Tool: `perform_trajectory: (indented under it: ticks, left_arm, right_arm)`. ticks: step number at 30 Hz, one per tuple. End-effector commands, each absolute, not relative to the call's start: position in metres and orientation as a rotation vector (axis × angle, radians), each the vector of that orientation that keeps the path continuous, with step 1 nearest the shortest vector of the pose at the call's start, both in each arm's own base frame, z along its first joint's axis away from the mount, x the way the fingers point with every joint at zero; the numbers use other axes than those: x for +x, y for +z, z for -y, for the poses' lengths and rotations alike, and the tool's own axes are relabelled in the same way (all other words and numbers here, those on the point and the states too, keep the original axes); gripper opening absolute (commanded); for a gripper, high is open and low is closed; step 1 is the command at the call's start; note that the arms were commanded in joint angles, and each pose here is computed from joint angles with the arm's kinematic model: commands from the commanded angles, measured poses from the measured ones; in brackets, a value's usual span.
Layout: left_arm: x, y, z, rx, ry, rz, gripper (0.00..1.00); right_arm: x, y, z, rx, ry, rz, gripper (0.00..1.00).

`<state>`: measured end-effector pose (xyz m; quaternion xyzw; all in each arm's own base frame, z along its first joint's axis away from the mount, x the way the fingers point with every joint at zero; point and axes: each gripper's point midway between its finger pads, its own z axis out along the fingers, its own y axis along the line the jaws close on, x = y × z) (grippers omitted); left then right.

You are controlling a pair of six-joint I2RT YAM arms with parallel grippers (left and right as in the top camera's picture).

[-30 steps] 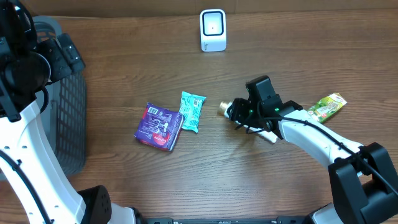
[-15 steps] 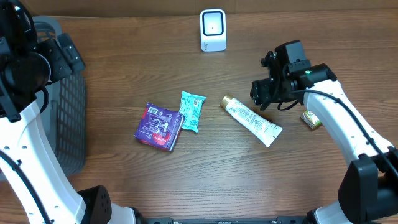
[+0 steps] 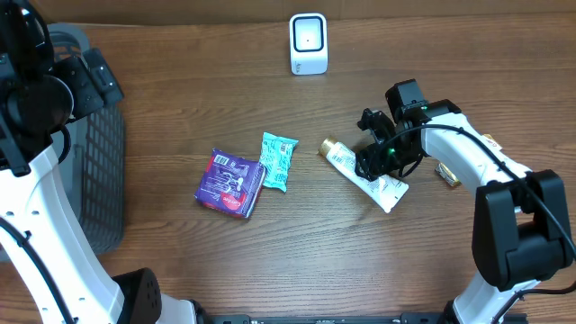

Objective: Scan the item barcode
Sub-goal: 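Regrasp the lying tube at its middle with the right gripper, then lift the tube and hold its barcode under the white scanner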

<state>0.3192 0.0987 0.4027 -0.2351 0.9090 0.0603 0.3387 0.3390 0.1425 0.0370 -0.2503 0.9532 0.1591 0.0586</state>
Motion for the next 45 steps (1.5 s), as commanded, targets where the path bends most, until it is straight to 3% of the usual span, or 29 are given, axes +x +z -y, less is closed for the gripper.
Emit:
perform_trajectory:
  ticks: [1, 10, 15, 18, 25, 30, 45]
  left_arm:
    - [0.319, 0.402, -0.1, -0.604, 0.168, -2.372, 0.99]
    - [0.319, 0.402, -0.1, -0.604, 0.168, -2.372, 1.0]
    - [0.319, 0.402, -0.1, -0.604, 0.168, -2.372, 1.0]
    - [0.319, 0.402, -0.1, -0.604, 0.168, -2.372, 1.0]
    - [0.319, 0.402, -0.099, -0.604, 0.168, -2.372, 1.0]
    - [0.319, 0.402, -0.1, -0.604, 0.168, -2.372, 1.0]
    - [0.319, 0.402, -0.099, -0.604, 0.168, -2.372, 1.0]
  right_arm:
    - [0.337, 0.03, -0.148, -0.82, 0.535, -2.872, 0.73]
    - [0.323, 0.003, -0.149, -0.789, 0.595, -2.98, 0.57]
    - [0.321, 0.002, -0.148, -0.655, 0.6, -3.039, 0.4]
    - [0.321, 0.003, -0.15, -0.553, 0.62, -3.07, 0.24]
    - [0.323, 0.017, -0.17, -0.513, 0.806, -3.028, 0.15]
    - [0.335, 0.052, -0.185, -0.527, 0.918, -2.94, 0.09]
    - [0.354, 0.239, -0.227, -0.703, 1.092, -2.519, 0.04]
